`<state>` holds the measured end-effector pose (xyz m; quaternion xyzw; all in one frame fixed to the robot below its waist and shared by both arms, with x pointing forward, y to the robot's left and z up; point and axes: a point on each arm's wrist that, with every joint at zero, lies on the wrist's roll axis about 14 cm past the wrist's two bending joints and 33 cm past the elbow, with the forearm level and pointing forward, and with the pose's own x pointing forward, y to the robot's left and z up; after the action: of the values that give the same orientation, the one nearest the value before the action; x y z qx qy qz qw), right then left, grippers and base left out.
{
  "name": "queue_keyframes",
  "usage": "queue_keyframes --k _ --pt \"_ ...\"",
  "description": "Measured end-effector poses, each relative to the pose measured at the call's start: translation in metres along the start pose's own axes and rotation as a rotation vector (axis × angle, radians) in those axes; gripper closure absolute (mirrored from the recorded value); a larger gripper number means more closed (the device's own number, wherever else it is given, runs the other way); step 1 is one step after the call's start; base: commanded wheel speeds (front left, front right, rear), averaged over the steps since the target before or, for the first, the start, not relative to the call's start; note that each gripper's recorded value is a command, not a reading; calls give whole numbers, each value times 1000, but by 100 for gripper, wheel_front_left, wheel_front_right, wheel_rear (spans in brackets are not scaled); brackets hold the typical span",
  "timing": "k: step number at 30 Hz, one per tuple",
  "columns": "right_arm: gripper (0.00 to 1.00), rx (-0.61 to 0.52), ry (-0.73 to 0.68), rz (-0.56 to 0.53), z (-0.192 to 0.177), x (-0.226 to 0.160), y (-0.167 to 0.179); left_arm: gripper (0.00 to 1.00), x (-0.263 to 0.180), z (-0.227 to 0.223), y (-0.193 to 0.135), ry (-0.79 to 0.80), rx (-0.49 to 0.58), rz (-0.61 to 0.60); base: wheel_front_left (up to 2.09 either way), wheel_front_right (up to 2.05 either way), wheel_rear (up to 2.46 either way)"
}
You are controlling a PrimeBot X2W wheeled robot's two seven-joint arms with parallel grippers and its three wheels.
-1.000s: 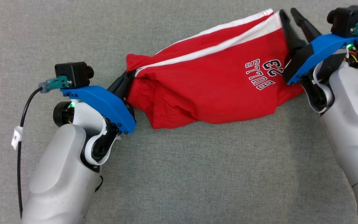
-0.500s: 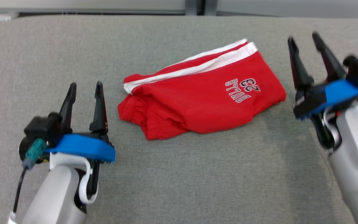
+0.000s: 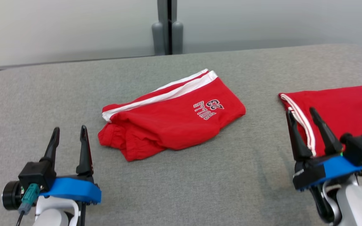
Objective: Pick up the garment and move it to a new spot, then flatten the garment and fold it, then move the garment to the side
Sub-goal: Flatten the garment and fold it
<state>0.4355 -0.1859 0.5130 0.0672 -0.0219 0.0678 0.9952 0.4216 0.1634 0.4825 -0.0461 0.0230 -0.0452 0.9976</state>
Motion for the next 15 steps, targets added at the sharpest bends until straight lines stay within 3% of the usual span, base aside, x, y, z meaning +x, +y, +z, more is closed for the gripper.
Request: queue_keyframes --k 6,15 --pt "0 5 15 -56 6 -42 -5 0 -13 -2 -9 36 12 -24 0 0 0" --pt "0 5 15 -84 16 -58 -7 0 -21 -6 -9 63 3 -11 0 0 0"
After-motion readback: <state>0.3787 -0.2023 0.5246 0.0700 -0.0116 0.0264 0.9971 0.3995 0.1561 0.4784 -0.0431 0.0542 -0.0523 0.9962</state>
